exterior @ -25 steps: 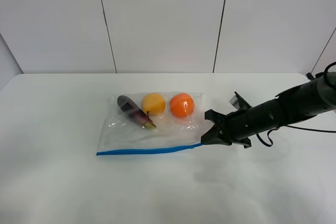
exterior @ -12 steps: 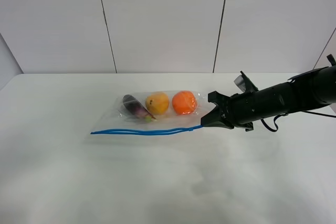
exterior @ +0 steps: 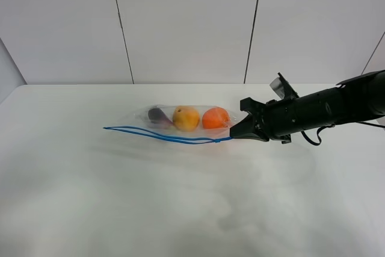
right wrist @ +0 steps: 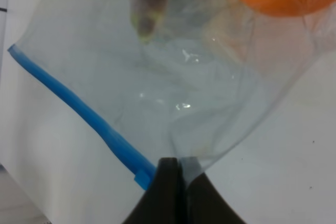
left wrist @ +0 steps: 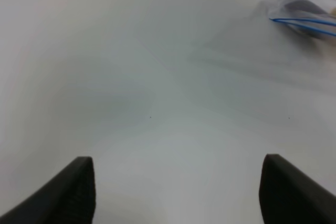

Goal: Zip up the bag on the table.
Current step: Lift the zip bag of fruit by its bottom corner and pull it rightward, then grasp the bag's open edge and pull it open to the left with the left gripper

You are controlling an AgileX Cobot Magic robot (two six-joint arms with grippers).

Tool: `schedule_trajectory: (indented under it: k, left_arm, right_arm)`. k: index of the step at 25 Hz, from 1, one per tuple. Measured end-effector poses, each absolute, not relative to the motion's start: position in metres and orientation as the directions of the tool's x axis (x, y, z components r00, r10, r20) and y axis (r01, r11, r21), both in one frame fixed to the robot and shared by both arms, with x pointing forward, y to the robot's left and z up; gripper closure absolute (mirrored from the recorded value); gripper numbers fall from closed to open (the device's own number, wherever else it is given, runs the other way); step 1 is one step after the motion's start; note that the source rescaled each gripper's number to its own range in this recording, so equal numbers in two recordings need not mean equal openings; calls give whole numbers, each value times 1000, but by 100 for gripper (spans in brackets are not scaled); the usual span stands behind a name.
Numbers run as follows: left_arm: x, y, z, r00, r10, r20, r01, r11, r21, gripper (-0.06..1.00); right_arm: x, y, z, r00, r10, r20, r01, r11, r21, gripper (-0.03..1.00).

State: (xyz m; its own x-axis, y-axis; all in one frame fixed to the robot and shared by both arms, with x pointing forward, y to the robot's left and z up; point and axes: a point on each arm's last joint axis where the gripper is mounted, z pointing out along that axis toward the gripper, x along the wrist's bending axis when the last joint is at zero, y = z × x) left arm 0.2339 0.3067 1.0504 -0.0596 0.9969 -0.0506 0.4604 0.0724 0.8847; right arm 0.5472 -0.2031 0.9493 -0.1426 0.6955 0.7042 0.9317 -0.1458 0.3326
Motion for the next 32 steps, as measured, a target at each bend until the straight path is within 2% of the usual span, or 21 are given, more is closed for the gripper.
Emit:
schedule_trajectory:
  k: [9,32]
  left_arm:
    - [234,307,1050,-60,997,-50,460,72,885,1]
    - [234,307,1050,-61,997,-49,460,71,885,1]
  right_arm:
    - [564,-198,973,-211,653,728,909,-144,392,97]
    - [563,-199,972,-226,671,706,912,-109,395,97]
